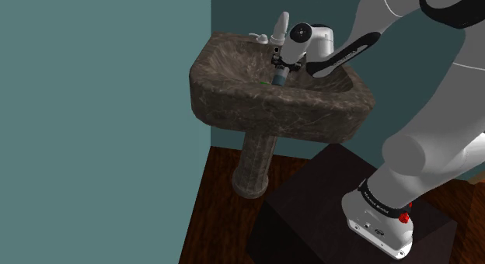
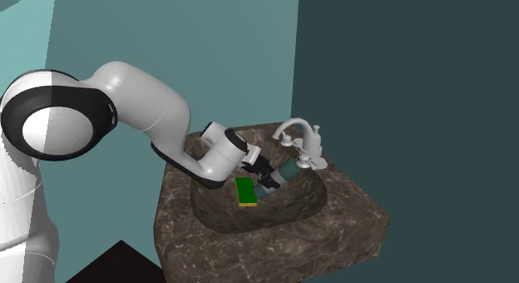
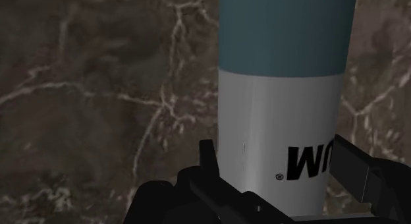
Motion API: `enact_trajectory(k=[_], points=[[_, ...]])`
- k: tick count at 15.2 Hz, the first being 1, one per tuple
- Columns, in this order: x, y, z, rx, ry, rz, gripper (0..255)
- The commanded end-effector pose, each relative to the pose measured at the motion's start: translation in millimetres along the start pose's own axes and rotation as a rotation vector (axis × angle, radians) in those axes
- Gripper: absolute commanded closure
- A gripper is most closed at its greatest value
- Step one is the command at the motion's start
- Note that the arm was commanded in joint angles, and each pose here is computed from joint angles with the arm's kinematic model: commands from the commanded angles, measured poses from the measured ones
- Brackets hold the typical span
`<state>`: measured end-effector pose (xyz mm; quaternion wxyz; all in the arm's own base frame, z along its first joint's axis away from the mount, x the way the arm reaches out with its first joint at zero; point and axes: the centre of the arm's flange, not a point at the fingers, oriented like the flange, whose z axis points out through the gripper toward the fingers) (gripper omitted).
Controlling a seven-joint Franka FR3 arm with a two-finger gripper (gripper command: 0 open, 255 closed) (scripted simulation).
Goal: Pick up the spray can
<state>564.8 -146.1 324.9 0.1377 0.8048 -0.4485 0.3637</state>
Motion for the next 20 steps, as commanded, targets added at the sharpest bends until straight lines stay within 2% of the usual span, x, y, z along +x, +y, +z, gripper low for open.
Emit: enact_trajectory(k=[1,20], points=[[0,0,0,0.0,-0.001,-0.001,255],[57,-8,-55,0.0,-0.001,-0.001,255]])
